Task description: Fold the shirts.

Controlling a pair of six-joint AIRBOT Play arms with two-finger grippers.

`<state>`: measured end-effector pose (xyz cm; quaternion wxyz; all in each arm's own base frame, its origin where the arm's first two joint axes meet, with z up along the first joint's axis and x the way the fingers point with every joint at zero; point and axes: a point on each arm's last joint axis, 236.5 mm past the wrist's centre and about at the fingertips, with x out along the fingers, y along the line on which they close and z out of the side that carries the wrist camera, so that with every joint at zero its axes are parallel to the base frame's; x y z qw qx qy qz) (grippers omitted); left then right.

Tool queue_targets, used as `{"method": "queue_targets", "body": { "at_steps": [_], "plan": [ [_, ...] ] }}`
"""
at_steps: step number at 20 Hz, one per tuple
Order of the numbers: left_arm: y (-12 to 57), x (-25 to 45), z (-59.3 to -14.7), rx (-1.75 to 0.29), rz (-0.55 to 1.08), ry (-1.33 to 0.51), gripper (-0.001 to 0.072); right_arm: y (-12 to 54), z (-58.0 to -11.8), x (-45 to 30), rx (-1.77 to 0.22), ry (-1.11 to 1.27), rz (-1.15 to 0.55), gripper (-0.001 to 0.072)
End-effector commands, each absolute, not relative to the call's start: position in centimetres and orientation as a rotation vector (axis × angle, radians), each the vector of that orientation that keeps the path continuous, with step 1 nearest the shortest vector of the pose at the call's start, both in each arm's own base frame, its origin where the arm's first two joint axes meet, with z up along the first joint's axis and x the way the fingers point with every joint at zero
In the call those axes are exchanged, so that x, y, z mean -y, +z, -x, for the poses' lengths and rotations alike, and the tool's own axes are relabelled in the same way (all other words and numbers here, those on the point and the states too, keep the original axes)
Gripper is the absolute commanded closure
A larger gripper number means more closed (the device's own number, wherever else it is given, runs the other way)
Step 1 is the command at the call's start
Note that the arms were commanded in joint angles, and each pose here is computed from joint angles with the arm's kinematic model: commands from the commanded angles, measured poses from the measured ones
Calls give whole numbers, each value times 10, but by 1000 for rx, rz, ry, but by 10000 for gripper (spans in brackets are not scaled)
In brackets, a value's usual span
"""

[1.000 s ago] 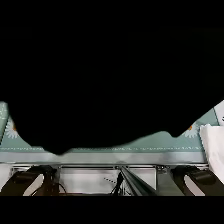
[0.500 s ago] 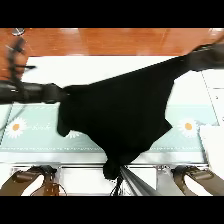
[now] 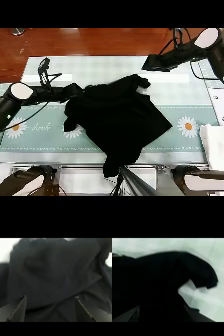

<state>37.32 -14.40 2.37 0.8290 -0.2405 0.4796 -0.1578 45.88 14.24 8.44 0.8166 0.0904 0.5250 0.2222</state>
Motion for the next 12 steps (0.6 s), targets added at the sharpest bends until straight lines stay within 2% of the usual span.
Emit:
{"method": "queue_targets", "body": {
  "at_steps": [1, 3, 5, 9, 12],
  "plan": [
    [3, 84, -359, -1158, 488, -221, 5, 70, -429, -80, -1290, 405, -148, 91],
    [-11, 46, -335, -1256, 565, -156, 5, 68, -404, -42, -1312, 282, -301, 93],
    [-26, 29, -317, -1302, 609, -140, 5, 40, -363, -24, -1343, 209, -381, 93],
    [-54, 60, -302, -1337, 674, -268, 6, -24, -263, -53, -1427, 241, -522, 95],
    [-71, 94, -304, -1388, 747, -372, 6, -43, -213, -76, -1473, 275, -592, 94]
  ]
}}
